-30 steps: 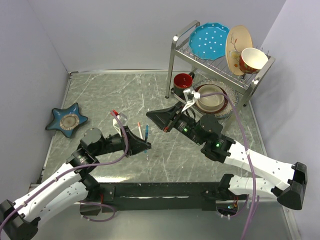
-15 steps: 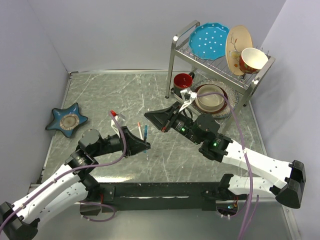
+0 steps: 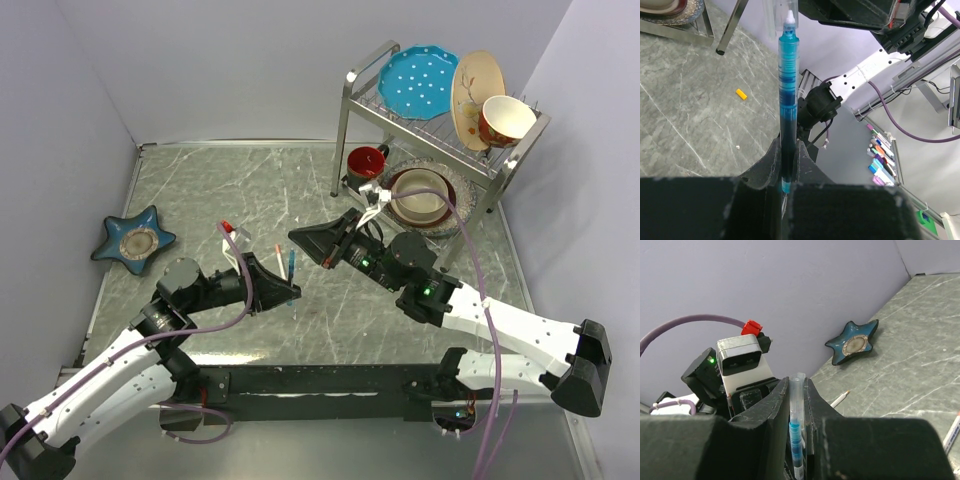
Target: Insert the pens into the pen caps
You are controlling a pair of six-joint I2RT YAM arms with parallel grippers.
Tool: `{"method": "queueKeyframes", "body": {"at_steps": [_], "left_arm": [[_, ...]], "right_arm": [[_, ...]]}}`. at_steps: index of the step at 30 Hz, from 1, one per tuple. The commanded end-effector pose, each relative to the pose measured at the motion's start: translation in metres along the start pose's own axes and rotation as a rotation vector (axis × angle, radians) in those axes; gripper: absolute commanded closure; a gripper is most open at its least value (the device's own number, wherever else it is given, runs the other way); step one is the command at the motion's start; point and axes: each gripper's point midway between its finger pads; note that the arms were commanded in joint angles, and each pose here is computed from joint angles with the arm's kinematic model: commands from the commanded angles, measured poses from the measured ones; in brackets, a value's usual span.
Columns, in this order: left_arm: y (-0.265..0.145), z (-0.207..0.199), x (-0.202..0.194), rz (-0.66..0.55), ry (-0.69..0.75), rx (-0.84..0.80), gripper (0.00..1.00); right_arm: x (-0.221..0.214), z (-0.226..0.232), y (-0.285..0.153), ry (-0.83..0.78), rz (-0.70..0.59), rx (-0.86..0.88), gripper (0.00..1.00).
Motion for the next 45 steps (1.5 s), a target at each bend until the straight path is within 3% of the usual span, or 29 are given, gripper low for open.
{"method": "queueKeyframes", "body": {"at_steps": [1,17,32,45], "left_arm": [[0.0,-0.012,0.025,-0.064,0.051,-0.026,0.99],[0.008,-0.001,0.029,-0.08,0.02,0.016,0.99],[0.021,0.029,0.064,-0.129,0.092,0.167,0.99],[0.028,0.067,0.091,-0.144,0.056,0.207,0.99]], "right_arm": [[0.009,0.008,-0.004,0.012,-0.039,0.04,1.0],[-0.029,-0.01,-0.024,0.061,0.048,0.051,1.0],[-0.103,-0.048,-0.053,0.061,0.302,-0.055,1.0],[-0.162,-0.076,-0.074,0.131,0.395,-0.165,1.0]]}}
Point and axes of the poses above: each gripper's point midway between its finger pads, its own y axis out along the fingers, its own z axis along the line the jaws close on, x = y × z, and after that the axes turned 12 degrees about y, right-handed
